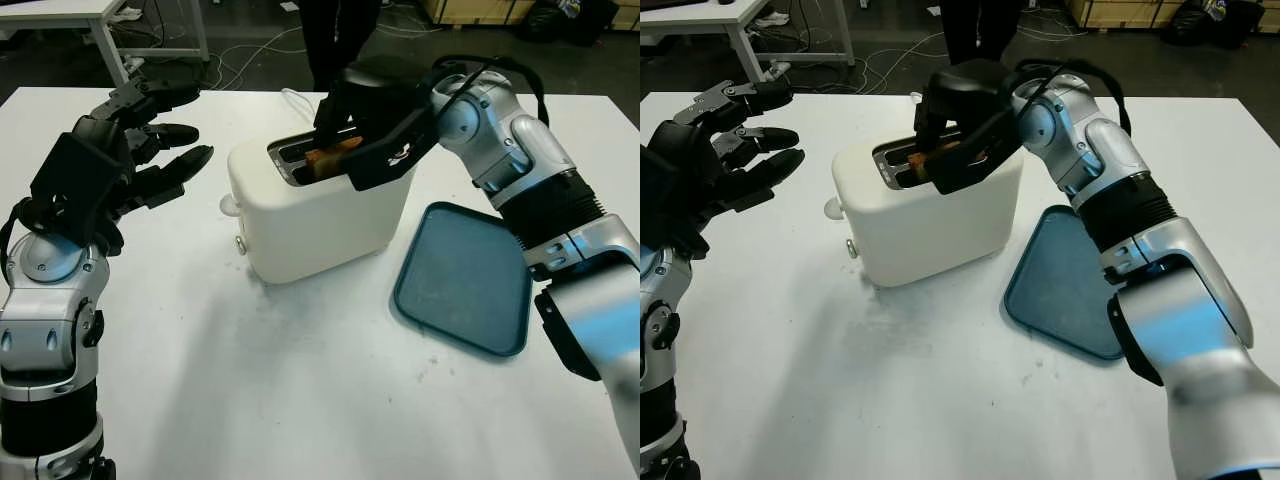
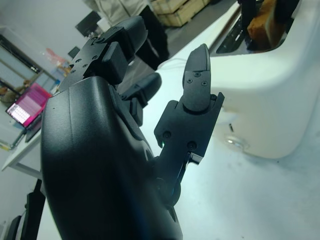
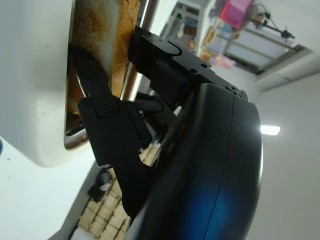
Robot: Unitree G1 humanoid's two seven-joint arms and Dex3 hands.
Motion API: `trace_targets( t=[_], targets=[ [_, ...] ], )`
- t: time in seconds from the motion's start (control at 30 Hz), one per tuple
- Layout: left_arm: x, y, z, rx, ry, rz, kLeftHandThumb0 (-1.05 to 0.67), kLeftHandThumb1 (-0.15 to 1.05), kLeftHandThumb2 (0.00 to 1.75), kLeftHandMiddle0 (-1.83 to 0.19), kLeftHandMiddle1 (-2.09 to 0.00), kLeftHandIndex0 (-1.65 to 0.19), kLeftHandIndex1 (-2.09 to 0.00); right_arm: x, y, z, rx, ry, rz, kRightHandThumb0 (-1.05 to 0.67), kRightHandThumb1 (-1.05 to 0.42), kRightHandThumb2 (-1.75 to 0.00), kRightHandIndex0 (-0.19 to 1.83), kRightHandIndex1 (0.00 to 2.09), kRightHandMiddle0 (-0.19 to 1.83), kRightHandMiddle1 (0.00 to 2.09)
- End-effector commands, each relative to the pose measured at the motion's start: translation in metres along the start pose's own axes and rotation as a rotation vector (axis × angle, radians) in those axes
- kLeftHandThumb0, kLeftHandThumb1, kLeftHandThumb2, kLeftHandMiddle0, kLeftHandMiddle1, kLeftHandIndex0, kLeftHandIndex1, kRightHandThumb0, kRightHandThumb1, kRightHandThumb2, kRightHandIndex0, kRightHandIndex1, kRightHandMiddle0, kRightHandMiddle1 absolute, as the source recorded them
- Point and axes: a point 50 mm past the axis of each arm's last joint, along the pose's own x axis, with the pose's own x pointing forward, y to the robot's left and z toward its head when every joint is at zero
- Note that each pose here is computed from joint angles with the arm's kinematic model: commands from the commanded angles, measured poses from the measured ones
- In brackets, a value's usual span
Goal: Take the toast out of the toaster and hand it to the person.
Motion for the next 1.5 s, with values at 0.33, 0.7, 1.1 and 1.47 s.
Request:
trace_targets(
  t=[0.33,0.7,1.1,1.47],
  targets=[
    [-0.001,0.000,0.002,0.011,-0.019,-0.003,-0.25,0.72,0.44,-0.21,-0.97,-0.35,-0.57,0.001,0.048,-0.002,-0.159,-0.057,0.128,-0.60,-0.91,-0.19,1.11,1.74,0.90,1.64],
    [-0.001,0.000,0.001,-0.010,-0.010,-0.003,-0.21,0.72,0.45,-0.20,-0.97,-0.34,-0.57,-0.013,0.003,-0.010,-0.126,-0.055,-0.210,-0.48,-0.92,-0.36,1.07,1.75,0.78,1.75],
    [-0.002,0.001,-0.001,-0.002,-0.006,0.003,-0.24,0.71,0.46,-0.20,-0.97,-0.34,-0.58,-0.028,-0.054,-0.043,0.055,0.114,-0.516,-0.49,-0.92,-0.40,1.05,1.75,0.79,1.75],
    [-0.003,0.001,0.000,-0.014,-0.006,0.009,-0.21,0.73,0.44,-0.20,-0.95,-0.33,-0.56,-0.049,-0.079,-0.072,0.278,0.226,-0.682,-0.52,-0.92,-0.42,1.12,1.75,0.87,1.75]
  ],
)
